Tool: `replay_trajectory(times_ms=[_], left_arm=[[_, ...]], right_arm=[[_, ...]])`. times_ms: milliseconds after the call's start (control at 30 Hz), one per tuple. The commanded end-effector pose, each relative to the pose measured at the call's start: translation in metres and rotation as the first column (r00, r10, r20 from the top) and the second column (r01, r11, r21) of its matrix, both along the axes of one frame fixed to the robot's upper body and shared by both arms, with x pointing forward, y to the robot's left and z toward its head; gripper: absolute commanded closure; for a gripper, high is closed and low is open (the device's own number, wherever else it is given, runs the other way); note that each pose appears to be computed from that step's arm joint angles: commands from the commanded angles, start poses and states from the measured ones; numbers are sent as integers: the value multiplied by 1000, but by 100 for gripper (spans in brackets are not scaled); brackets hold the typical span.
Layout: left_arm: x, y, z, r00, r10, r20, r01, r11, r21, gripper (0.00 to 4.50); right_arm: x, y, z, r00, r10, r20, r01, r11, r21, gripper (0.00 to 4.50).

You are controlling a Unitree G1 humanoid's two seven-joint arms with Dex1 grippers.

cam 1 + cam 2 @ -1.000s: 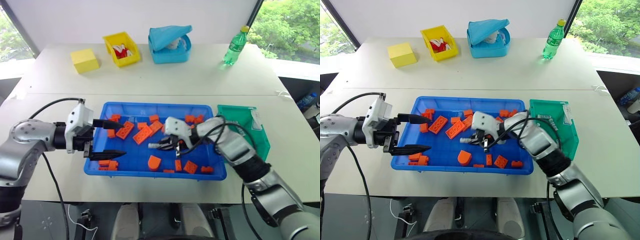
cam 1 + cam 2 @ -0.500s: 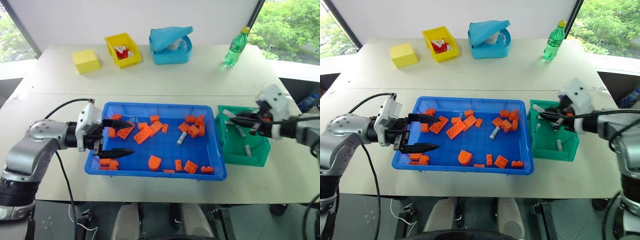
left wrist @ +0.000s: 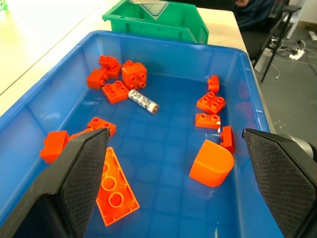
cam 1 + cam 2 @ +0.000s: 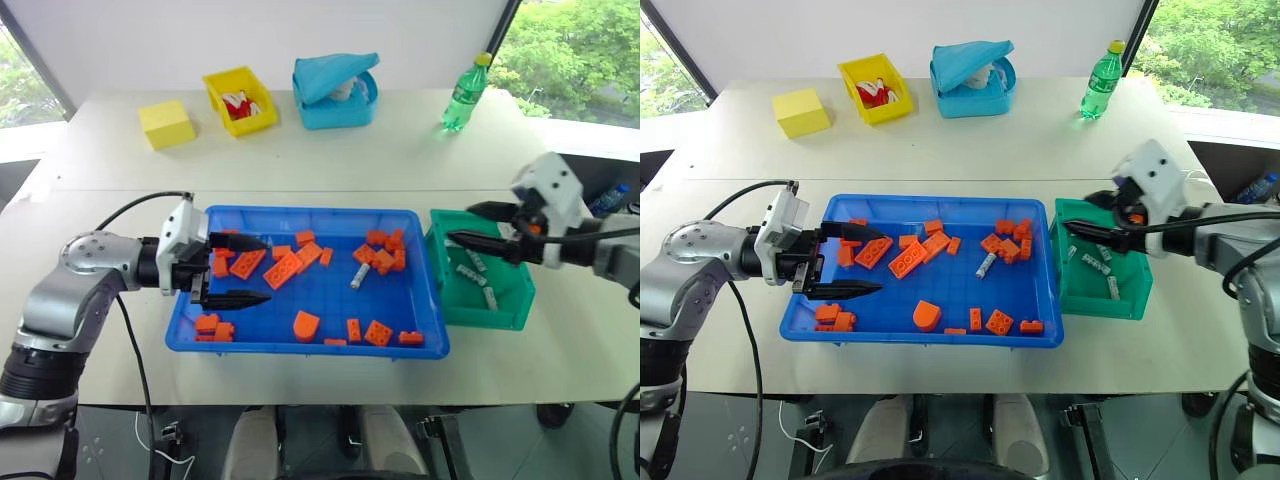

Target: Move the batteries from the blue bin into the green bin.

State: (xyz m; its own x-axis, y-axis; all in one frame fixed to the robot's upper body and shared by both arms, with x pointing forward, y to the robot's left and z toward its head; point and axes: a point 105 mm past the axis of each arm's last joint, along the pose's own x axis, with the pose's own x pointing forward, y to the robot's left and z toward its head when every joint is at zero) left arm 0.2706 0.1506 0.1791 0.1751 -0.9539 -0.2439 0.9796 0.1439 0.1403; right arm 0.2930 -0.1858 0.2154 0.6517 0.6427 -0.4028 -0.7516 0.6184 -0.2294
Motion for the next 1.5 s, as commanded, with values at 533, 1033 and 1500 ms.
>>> replay_trajectory(times_ms=[533,1033,1500], left_arm=[[-13,12,14,996,65,61,-67,997,31,0],[-6,7,14,997,39,69,-41,999,31,0],[-4,7,14,997,28,72,-31,999,36,0]], right_arm=[[9,91,-74,977,108,-186,-114,993,-23,142],[8,83,-89,986,48,-159,-63,994,-90,142],[12,84,-95,982,24,-189,-37,997,-62,6]])
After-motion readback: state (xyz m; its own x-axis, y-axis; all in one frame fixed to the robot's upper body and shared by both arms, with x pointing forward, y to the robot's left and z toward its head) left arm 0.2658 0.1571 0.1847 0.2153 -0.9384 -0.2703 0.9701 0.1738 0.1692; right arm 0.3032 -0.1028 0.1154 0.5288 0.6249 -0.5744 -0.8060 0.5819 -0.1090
